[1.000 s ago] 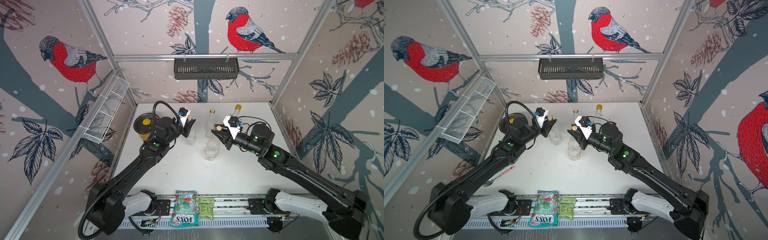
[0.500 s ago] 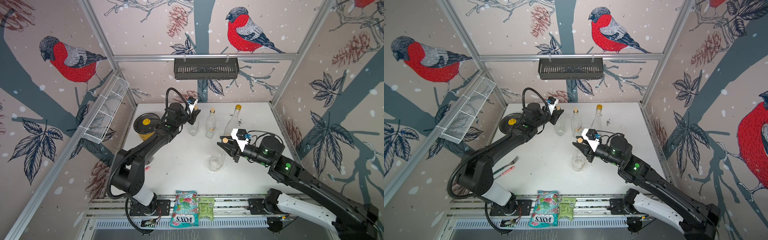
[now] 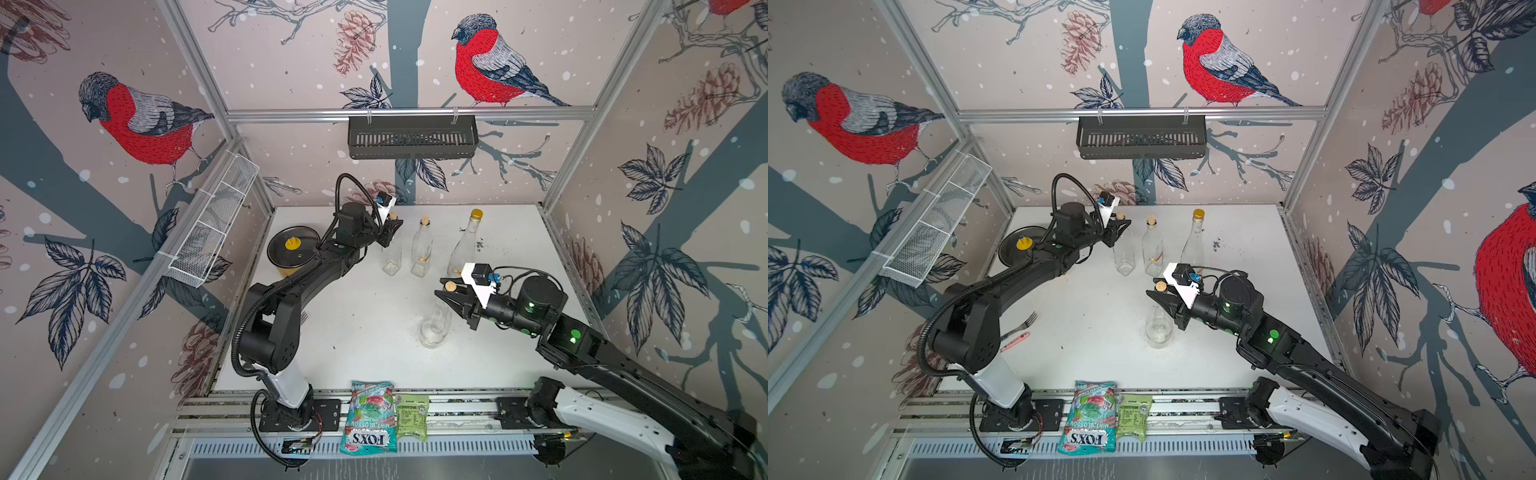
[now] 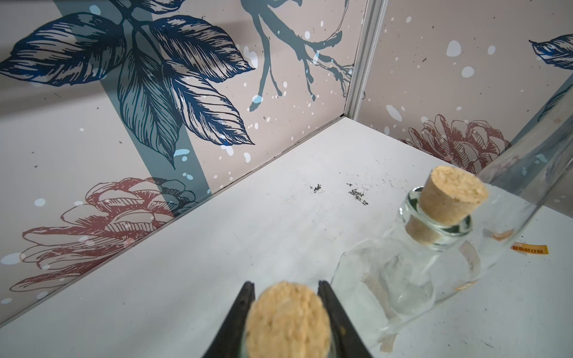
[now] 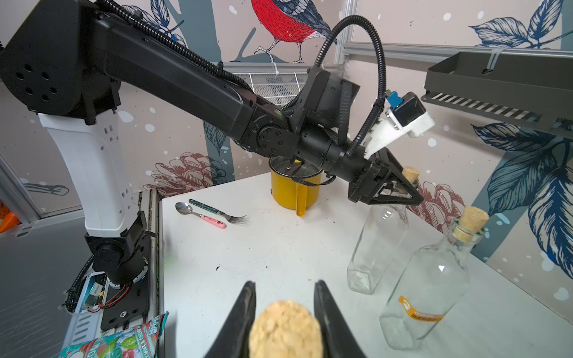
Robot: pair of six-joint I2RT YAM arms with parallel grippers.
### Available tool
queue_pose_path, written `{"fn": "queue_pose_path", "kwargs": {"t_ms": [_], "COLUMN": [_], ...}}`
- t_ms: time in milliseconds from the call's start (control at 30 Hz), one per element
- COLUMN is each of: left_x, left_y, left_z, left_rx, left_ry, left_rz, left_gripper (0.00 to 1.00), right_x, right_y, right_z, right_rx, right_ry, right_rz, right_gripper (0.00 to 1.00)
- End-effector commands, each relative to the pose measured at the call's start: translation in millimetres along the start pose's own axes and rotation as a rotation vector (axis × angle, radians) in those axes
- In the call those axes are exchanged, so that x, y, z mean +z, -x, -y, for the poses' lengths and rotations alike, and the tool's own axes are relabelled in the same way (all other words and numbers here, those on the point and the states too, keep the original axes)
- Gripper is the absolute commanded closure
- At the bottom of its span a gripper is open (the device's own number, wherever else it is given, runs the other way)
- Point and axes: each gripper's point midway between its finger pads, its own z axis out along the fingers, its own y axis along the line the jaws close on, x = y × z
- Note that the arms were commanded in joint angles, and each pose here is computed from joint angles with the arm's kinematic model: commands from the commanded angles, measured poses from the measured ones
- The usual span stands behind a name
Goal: Remove the label from the bottle
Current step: Place the bottle at the center of the board.
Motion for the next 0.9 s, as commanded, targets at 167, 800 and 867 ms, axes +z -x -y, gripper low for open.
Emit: {"fn": "queue_pose_path", "kwargs": {"t_ms": [167, 800, 867], "left_x": [-0.5, -90.4, -110.8], "left_y": [10.9, 38.9, 41.7], "left_z": [1.4, 10.2, 19.3], "left_rx": [0.007, -0.026, -0.017], "left_ry": [-0.014, 0.147, 0.148], "left_rz": [0.047, 0.065, 0.089], "left_gripper": [0.64, 0.01, 0.01], "right_x": [-0.3, 30.2, 37.2], "right_y": [29.5, 22.5, 18.3], "right_z": [13.2, 22.6, 21.7], "right_rx": [0.010, 0.111, 0.108], "right_ry": [-0.068, -0.073, -0.062], "right_rz": [0.111, 0.107, 0.081], "right_gripper": [0.86, 0.82, 0.81]}}
